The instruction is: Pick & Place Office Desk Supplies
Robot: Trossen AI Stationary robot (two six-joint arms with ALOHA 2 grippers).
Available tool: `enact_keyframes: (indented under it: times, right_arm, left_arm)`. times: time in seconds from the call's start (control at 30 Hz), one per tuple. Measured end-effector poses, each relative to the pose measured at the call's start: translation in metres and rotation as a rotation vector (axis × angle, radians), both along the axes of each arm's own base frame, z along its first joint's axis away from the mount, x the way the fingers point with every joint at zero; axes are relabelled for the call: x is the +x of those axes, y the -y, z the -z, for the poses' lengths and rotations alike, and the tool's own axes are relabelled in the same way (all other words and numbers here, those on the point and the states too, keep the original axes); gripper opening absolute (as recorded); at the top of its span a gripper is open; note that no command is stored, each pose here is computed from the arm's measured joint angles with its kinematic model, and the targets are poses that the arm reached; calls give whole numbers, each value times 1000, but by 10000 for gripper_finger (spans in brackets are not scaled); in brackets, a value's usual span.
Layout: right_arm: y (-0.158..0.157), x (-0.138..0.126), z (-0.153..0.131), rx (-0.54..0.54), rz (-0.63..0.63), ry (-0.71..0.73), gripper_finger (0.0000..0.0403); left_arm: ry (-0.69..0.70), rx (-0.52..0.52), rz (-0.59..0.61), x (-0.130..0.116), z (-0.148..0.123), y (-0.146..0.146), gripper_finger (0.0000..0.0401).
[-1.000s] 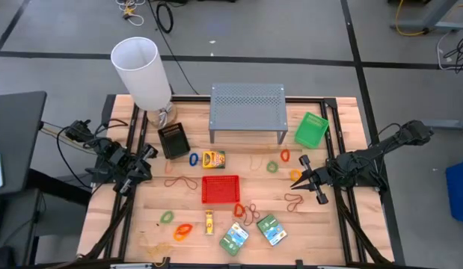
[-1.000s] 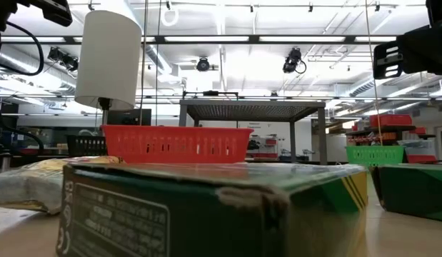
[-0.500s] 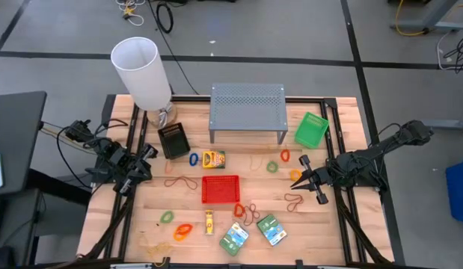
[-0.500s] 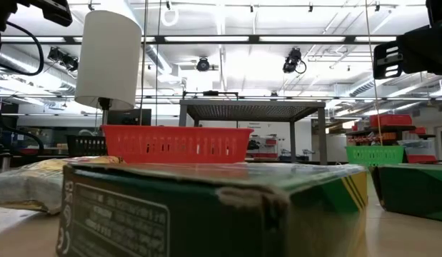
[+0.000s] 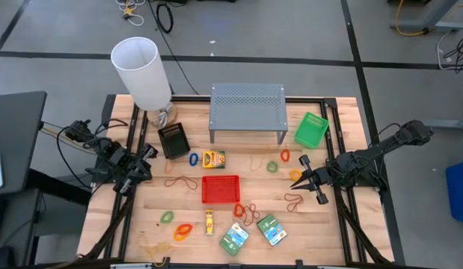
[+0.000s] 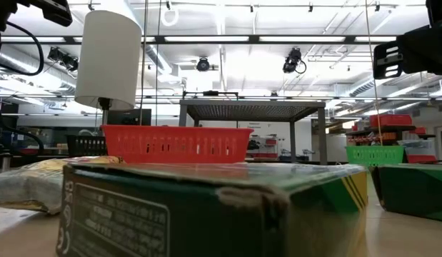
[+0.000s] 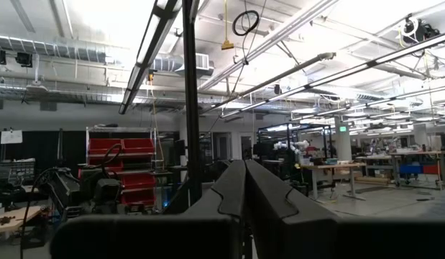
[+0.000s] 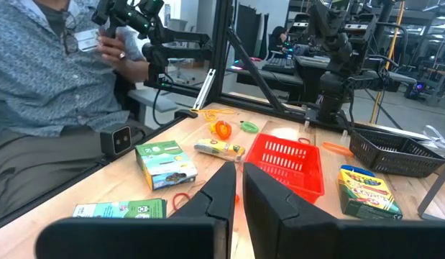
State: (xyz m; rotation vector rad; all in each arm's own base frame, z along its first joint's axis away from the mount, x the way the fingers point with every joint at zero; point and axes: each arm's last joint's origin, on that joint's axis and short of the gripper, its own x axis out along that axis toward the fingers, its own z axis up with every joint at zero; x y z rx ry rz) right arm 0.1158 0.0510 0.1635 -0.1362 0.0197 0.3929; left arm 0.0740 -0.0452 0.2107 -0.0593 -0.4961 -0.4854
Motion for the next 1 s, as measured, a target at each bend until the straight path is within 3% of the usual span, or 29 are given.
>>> enact_keyframes:
  times: [0.2, 0.37, 0.47, 0.6, 0.73, 0.83, 1.0]
  right_arm:
    - [0, 0, 0, -14, 0, 8, 36]
    - [0, 0, -3, -55, -2, 55, 36]
    - [0, 0, -6, -21, -1, 78, 36]
    - [0, 0, -13, 147, -5, 83, 36]
    - [1, -1, -23, 105, 7, 216, 36]
    - [6, 1, -25, 175, 130, 221, 36]
    - [15, 11, -8, 369, 334, 15, 36]
  left_arm:
    - [5, -12, -11, 0, -1, -1, 19]
    - [-27, -109, 0, 0, -2, -2, 19]
    - [-36, -73, -7, 0, 0, -1, 19]
    - [-178, 72, -164, 9, 16, 0, 19]
    - [-329, 34, -376, 17, 27, -6, 19]
    - [-386, -10, -415, 22, 31, -9, 19]
    - [-453, -31, -475, 30, 37, -15, 19]
